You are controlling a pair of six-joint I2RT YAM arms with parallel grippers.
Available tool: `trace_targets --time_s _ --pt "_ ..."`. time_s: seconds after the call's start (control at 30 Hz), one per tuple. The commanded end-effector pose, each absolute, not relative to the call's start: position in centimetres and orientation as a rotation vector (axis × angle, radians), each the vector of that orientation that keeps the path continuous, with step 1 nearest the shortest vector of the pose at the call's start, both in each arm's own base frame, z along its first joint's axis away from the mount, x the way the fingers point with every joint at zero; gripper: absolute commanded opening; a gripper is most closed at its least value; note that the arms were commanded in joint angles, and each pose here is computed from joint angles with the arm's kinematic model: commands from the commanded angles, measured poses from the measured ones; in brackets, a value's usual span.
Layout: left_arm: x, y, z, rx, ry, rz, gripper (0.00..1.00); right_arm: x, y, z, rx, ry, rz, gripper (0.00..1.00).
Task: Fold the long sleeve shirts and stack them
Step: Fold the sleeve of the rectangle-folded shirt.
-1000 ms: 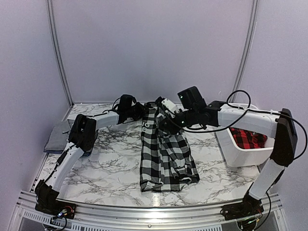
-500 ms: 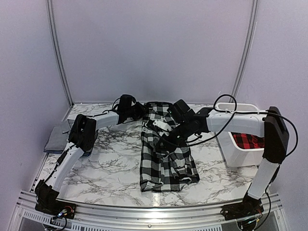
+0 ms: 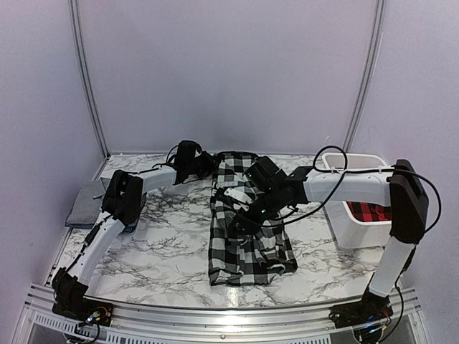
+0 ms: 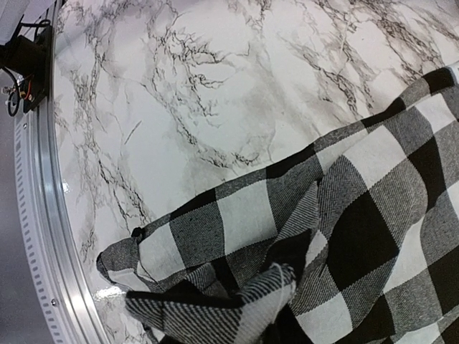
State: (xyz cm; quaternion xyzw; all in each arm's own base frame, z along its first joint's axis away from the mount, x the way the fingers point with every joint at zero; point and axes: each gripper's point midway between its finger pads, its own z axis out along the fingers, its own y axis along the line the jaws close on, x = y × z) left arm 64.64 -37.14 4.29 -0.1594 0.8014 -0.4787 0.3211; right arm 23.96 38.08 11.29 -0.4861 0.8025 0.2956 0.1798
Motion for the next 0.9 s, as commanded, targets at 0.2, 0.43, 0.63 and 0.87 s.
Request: trace_targets --time_s 0.2,0.43,0.63,0.87 --pt "65.3 -36.4 8.6 -0.349 2.037 -1.307 0.28 23.9 39.7 12.6 -1.331 2.215 0.936 0.47" --pt "64.6 -34.3 12.3 -0.284 2.033 -1.252 0.38 24.2 38.8 13.9 -1.264 2.205 0.914 0.58" --pt "63.1 -33.8 16.1 -0.172 2.057 -1.194 0.45 30.3 35.7 16.2 -0.881 2.247 0.798 0.48" --pt "56.3 -33.1 18.9 -0.078 2.116 -1.172 0.40 38.2 35.0 18.1 -0.555 2.204 0.862 0.17"
